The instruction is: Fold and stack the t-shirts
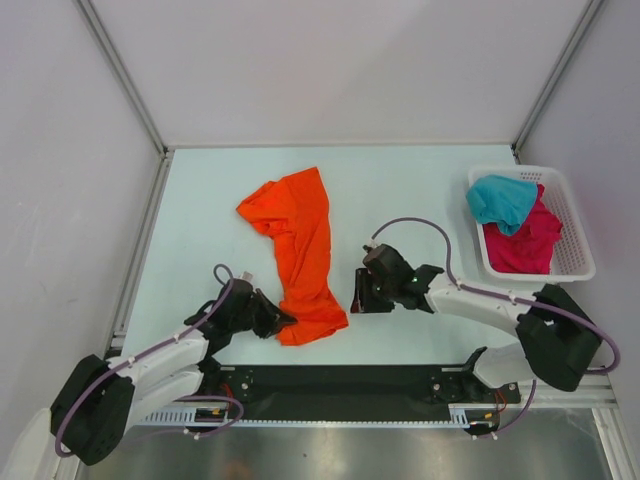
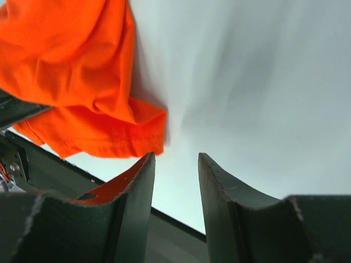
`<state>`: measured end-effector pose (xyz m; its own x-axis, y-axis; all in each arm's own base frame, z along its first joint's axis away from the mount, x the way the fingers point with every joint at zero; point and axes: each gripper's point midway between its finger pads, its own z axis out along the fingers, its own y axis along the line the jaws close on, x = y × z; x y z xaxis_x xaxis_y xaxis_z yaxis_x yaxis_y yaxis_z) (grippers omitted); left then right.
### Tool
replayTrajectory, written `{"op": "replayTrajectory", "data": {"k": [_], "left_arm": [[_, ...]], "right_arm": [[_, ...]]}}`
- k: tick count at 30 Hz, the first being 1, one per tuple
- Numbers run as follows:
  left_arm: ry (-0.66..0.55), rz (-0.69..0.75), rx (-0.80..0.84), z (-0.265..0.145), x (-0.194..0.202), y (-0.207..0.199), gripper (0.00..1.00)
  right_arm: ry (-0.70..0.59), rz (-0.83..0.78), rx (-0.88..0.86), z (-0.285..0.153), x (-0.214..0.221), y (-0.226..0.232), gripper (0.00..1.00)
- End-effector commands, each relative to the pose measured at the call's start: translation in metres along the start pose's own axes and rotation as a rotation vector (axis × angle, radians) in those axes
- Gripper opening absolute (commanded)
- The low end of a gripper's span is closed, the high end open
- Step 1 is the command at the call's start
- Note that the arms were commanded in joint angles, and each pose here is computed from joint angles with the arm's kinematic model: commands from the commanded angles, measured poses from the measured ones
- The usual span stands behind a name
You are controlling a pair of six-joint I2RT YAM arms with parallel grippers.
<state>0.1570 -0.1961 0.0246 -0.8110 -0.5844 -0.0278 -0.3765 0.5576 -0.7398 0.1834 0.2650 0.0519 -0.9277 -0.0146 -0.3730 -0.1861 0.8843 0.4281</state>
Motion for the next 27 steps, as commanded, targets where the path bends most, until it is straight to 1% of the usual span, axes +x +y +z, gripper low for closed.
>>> {"op": "replayTrajectory", "data": {"k": [1,8,10,11,13,14,21,27], "left_arm": [[-0.002,-0.024,-0.011,-0.004,0.003,0.011,0.0],[0.012,-0.024,-0.002,-0.005,0.005,0.008,0.0],[0.016,-0.023,0.003,-0.006,0.005,0.006,0.0],[0.017,-0.023,0.005,-0.006,0.006,0.006,0.0],[0.018,-0.024,0.007,-0.006,0.006,0.006,0.0],[0.018,-0.024,0.007,-0.006,0.006,0.007,0.0],[0.026,-0.034,0.005,-0.005,0.009,0.012,0.0],[0.031,-0.037,0.001,-0.004,0.01,0.015,0.0]], "right_arm": [[-0.044,0.036,0.026,-0.011,0.007,-0.01,0.43],[0.009,0.019,0.015,0.011,0.022,-0.002,0.44],[0.01,0.003,0.002,0.016,0.02,0.009,0.44],[0.031,-0.012,0.008,0.021,0.027,0.013,0.44],[0.023,-0.027,-0.011,0.024,0.023,0.026,0.44],[0.038,-0.042,-0.009,0.027,0.028,0.031,0.44],[0.042,-0.085,-0.018,0.023,0.032,0.05,0.43],[-0.01,-0.083,0.002,0.011,0.023,0.049,0.43]]}}
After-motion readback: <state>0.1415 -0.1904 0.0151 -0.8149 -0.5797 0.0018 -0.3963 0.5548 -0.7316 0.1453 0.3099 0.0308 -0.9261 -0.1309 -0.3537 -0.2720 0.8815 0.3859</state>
